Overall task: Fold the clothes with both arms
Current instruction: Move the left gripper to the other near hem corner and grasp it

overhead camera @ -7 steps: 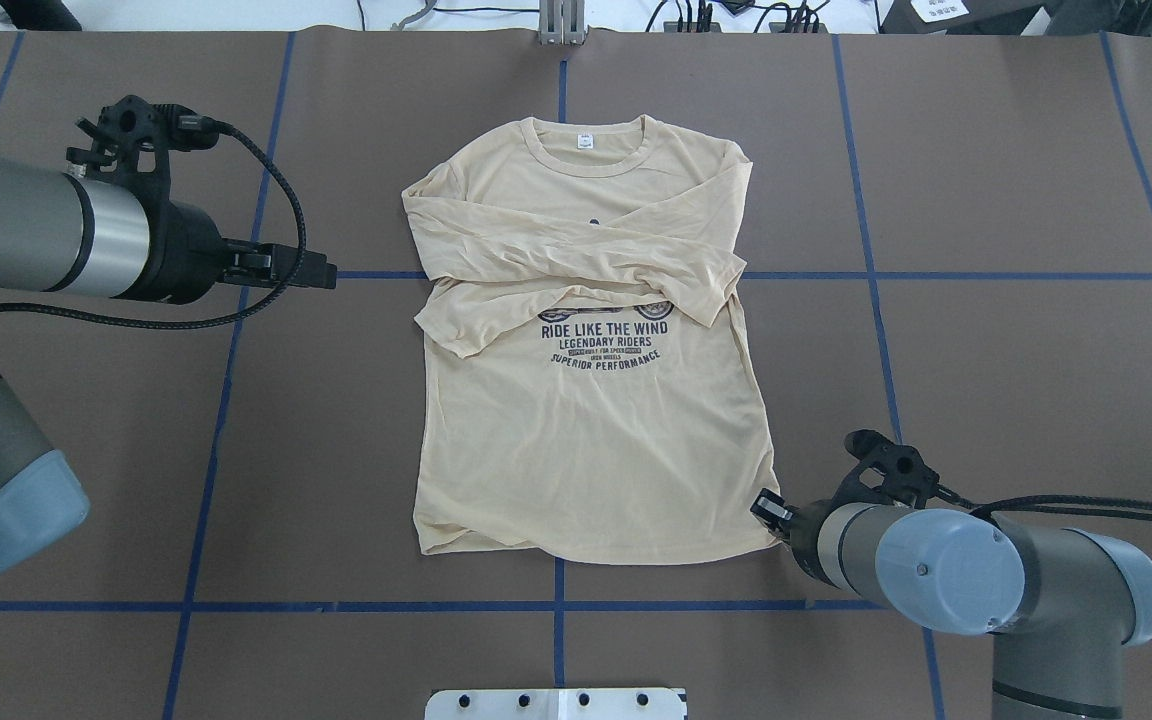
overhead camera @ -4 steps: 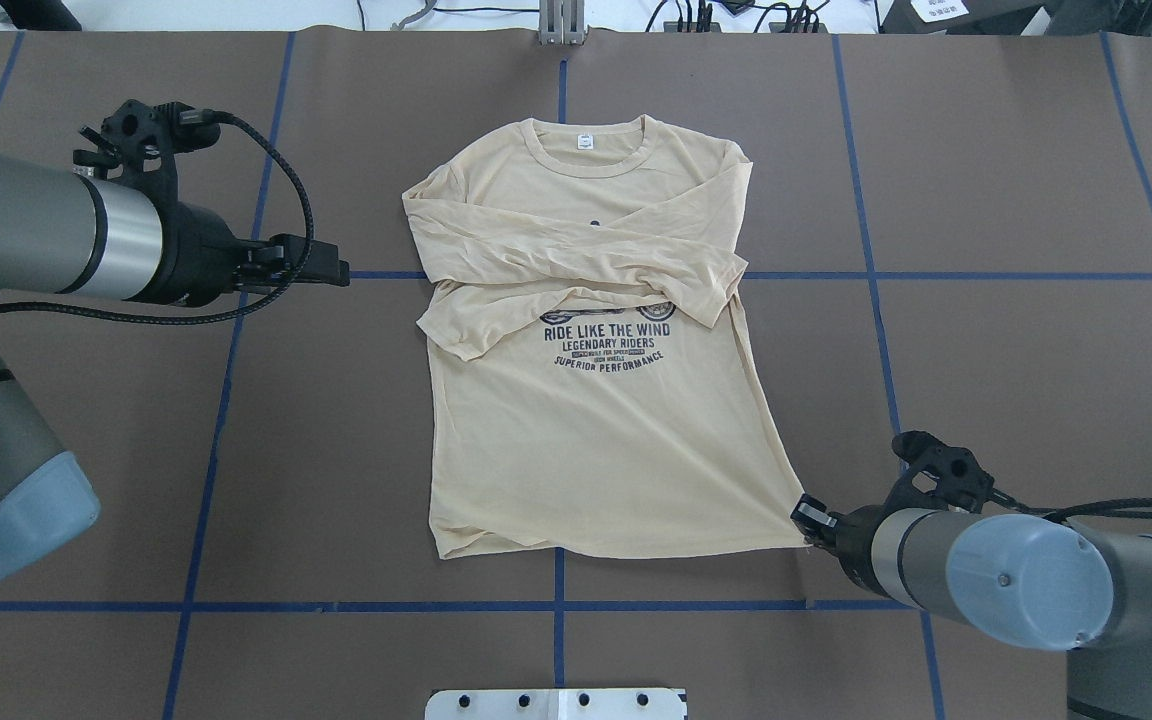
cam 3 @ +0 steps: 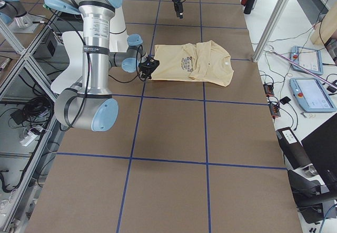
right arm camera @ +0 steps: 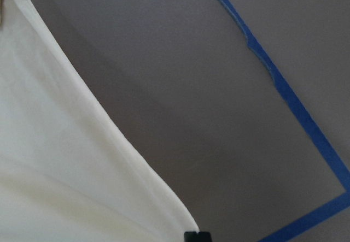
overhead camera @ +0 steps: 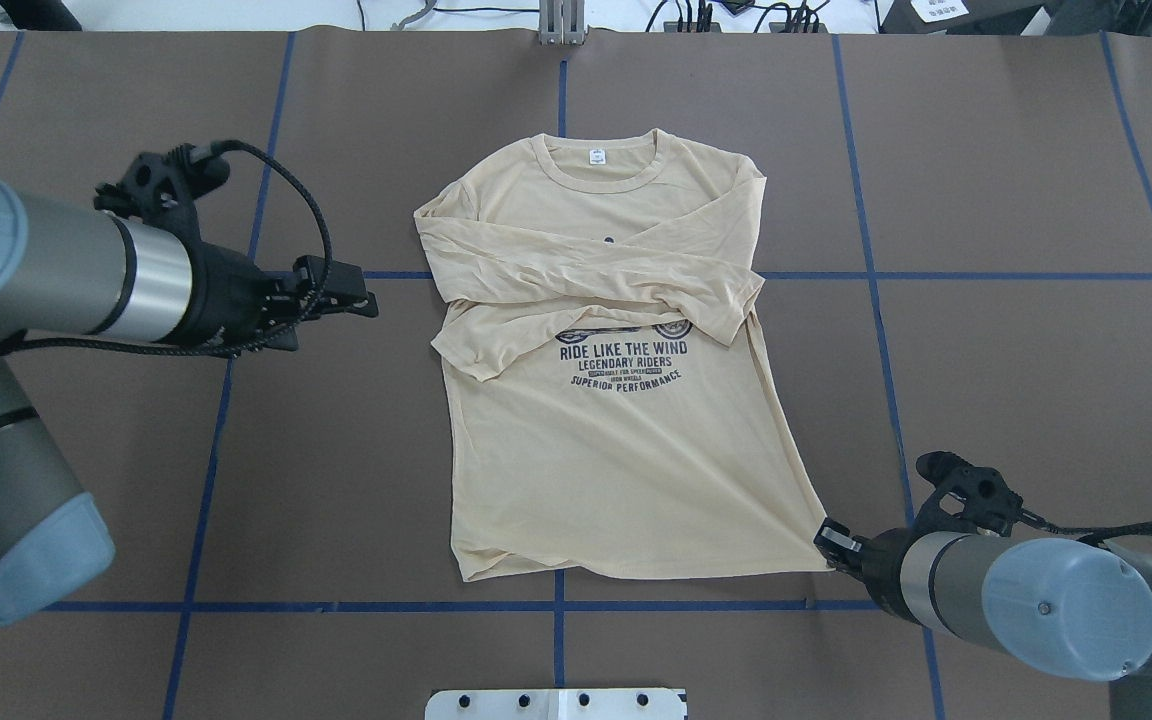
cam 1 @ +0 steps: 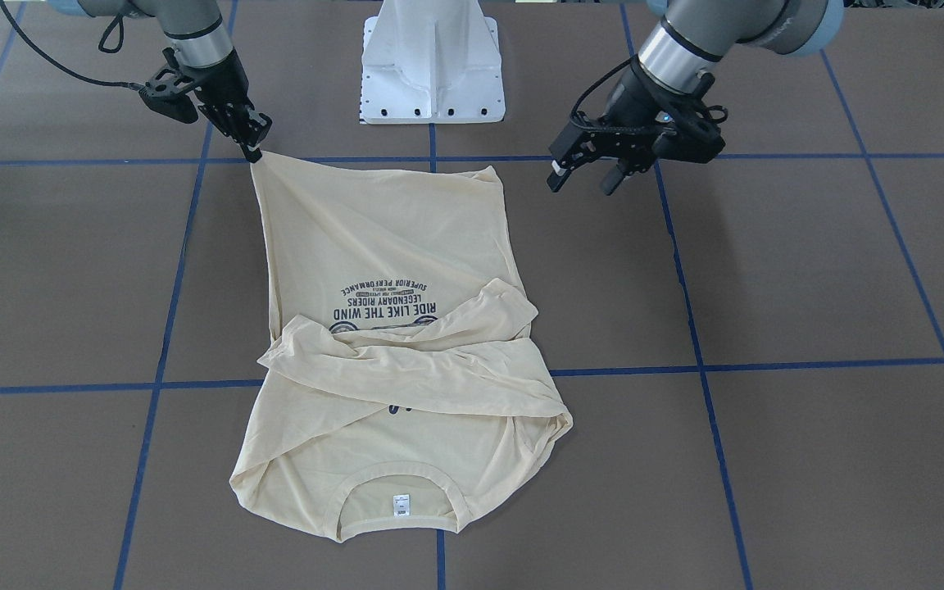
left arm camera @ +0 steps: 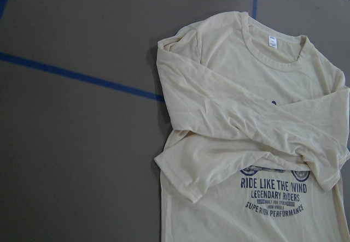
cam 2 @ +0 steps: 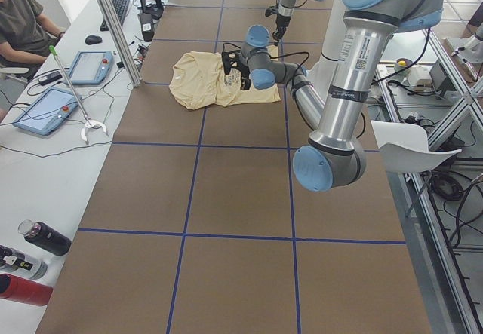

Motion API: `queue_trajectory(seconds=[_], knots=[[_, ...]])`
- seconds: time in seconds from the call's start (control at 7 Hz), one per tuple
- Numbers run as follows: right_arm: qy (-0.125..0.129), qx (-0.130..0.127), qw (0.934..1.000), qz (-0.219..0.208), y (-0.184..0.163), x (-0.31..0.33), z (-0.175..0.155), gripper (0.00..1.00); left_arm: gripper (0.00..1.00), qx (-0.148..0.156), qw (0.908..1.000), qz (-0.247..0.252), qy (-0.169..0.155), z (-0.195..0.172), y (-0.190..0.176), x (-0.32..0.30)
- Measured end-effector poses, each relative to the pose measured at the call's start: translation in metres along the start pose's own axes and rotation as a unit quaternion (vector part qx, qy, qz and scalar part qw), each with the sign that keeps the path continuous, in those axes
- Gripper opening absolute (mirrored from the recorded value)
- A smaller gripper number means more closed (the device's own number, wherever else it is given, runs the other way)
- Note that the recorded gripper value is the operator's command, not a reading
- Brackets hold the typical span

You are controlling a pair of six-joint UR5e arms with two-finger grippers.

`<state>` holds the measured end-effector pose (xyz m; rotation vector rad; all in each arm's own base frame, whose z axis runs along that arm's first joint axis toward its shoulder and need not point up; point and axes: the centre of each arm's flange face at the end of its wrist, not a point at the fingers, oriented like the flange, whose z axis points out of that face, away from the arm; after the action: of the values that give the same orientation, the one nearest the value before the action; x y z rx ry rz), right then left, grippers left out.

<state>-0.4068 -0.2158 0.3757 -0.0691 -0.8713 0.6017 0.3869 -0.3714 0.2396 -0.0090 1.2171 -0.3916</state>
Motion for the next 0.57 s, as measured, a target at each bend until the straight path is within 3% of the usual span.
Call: queue_trajectory(seconds=[0.29,0.57], knots=[[-0.001,0.001,1.0,-0.001,0.001,0.0,0.0,0.0,0.84,-0.031,0.9975,-0.058,-0.025,0.046,0.075,-0.01],[-0.002,0.003,1.0,0.0,0.0,0.0,-0.001,0.0,0.76,-0.045,0.9937,-0.086,-0.056,0.093,0.141,-0.027]])
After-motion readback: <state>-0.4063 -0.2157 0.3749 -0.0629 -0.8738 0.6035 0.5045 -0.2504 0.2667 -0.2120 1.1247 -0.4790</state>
